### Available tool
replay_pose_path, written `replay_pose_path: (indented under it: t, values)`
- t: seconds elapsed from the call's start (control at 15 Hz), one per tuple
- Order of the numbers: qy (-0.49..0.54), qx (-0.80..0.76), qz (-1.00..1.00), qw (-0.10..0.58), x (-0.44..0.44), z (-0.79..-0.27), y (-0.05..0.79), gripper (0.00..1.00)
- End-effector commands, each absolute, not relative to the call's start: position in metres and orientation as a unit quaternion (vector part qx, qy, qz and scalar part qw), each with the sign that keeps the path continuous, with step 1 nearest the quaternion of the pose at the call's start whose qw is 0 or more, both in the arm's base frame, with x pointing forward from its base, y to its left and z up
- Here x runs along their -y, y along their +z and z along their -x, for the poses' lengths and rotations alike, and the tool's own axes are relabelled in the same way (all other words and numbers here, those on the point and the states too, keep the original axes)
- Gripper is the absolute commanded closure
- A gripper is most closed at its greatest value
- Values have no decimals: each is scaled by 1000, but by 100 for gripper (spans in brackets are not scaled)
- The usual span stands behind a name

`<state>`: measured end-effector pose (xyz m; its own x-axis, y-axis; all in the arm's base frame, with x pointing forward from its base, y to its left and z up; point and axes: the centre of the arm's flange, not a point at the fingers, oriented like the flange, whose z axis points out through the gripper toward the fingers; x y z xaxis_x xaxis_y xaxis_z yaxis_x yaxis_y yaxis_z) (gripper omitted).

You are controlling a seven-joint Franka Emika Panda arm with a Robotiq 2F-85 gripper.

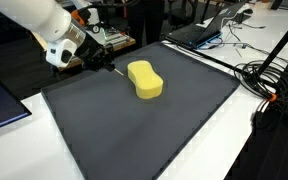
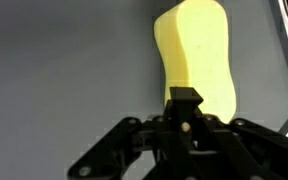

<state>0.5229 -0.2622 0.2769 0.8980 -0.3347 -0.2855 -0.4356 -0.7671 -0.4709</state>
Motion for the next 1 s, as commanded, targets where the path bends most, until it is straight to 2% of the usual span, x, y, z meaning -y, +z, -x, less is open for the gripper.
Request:
replay_pose_path:
  t: [0.0, 0.47, 0.93]
  values:
    - [75, -207, 934, 280, 228, -460, 281, 96]
    - [70, -255, 927, 266, 191, -396, 294, 96]
    - [33, -303, 935, 183, 133, -365, 340, 96]
